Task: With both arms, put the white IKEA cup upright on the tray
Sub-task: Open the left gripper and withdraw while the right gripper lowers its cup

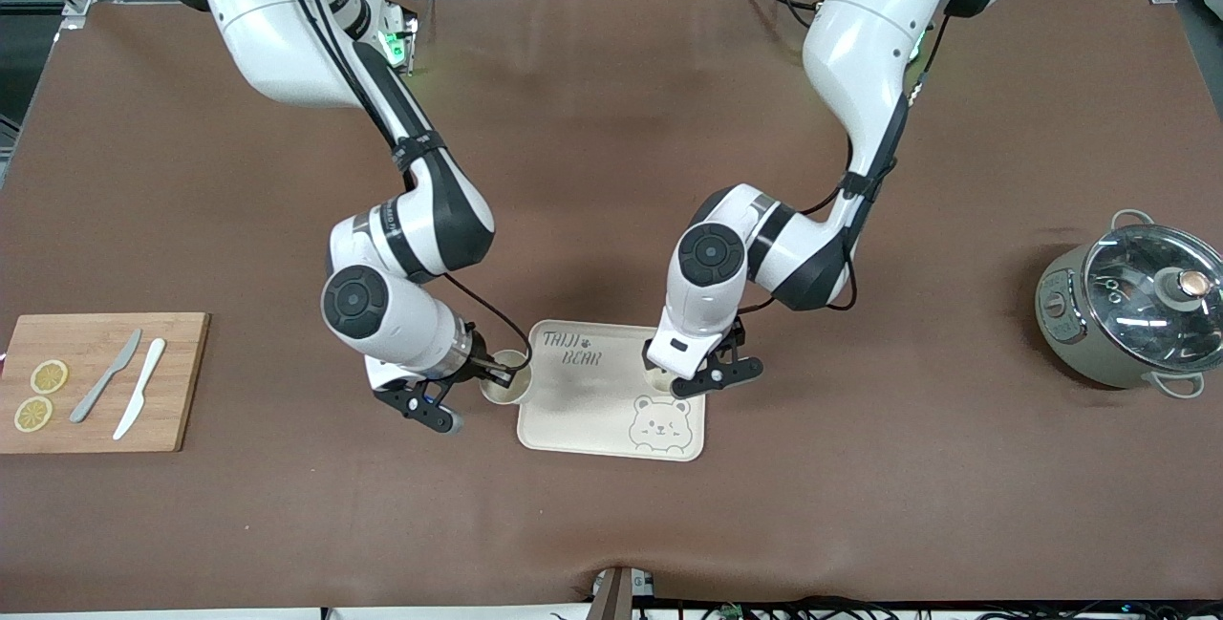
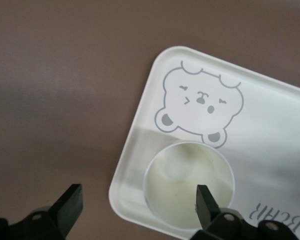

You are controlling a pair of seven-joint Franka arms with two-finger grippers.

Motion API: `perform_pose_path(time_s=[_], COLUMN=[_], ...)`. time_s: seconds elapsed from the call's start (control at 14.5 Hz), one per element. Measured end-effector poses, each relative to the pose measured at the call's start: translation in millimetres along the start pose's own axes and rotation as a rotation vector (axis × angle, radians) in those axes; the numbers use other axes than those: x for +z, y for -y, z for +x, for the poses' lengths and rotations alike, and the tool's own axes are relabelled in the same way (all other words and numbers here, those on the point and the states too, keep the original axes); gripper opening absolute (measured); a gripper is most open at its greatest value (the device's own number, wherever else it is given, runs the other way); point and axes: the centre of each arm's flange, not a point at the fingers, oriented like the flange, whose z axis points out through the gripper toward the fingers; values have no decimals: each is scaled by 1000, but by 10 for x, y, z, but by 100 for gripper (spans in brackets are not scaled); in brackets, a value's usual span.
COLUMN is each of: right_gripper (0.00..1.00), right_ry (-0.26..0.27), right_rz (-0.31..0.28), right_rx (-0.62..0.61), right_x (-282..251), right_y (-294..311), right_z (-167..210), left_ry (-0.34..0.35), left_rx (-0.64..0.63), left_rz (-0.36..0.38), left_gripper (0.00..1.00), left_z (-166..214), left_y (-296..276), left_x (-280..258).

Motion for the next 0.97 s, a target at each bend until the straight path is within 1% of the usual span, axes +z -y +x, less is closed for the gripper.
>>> perform_pose_path(time_s=[0.21, 0.41, 0.48, 0.62, 0.76, 0.83, 0.97], right_gripper=[4, 4, 4, 4, 4, 4, 4], right_ry=[-37, -81, -91, -103, -114, -117, -119], right_rz=[6, -26, -28, -26, -28, -32, -32], right_rx=[39, 57, 60, 61, 63, 63, 61], right_x=[173, 448, 522, 659, 774, 815, 848], right_y=[152, 270, 294, 335, 362, 366, 371], right_z=[-156, -350, -389, -460, -521, -540, -554], left_ry=[6, -1, -4, 0, 27, 45, 79], left_rx=[-29, -16, -5, 33, 68, 101, 220], left_rz=[20, 21, 20, 22, 47, 62, 79], left_gripper=[100, 100, 100, 100, 100, 100, 100], left_z=[156, 302, 379, 597, 863, 995, 1222], left_y=[170, 323, 412, 686, 1079, 1297, 1704], left_x=[-263, -598, -736, -950, -993, -983, -981])
